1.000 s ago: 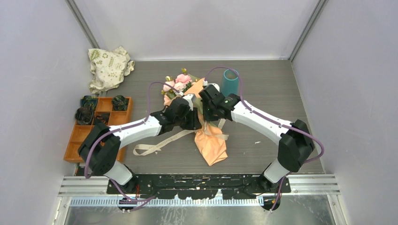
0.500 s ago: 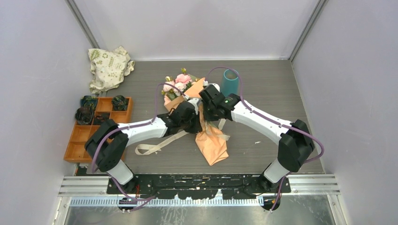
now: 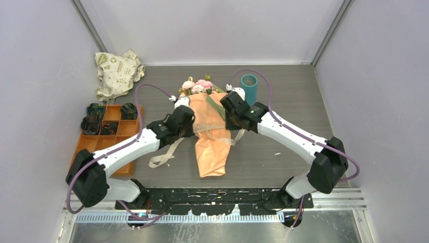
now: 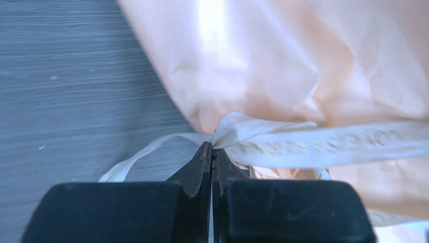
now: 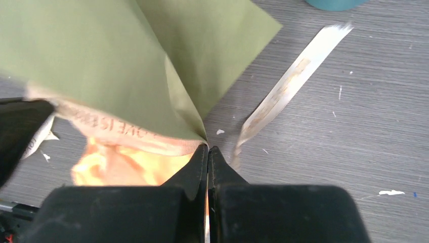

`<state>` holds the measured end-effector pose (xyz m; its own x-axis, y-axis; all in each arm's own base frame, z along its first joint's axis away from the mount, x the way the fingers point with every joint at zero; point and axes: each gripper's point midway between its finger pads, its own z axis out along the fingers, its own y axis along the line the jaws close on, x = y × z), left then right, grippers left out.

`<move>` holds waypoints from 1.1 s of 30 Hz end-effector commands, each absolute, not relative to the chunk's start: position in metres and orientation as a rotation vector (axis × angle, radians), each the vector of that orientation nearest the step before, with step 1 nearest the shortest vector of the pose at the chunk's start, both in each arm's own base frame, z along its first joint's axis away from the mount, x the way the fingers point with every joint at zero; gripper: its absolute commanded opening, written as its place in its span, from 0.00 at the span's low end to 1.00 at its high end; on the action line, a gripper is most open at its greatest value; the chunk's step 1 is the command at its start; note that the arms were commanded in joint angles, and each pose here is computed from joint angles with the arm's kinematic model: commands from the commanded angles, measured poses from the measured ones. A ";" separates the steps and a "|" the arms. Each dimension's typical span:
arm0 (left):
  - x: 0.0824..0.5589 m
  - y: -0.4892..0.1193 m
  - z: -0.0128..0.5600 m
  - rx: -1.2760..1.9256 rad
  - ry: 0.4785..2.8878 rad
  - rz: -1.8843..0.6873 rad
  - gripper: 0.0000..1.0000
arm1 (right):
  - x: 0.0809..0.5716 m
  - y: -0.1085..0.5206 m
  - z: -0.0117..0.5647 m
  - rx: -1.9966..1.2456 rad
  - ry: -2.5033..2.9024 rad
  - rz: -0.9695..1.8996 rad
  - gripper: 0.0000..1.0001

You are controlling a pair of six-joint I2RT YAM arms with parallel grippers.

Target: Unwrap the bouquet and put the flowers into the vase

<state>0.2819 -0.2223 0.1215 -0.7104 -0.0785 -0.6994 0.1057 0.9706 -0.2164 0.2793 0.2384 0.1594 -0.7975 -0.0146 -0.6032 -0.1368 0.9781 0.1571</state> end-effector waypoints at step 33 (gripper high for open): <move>0.286 -0.132 0.144 -0.253 2.298 -0.217 0.00 | 0.270 0.100 0.149 0.235 2.498 -0.121 0.35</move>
<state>0.2798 -0.1121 0.1302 -0.6798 -0.2512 -0.6890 -0.2100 0.9668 -0.1453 0.2714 0.0986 0.1379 -0.8094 0.1247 -0.5738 0.2005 0.9771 -0.0705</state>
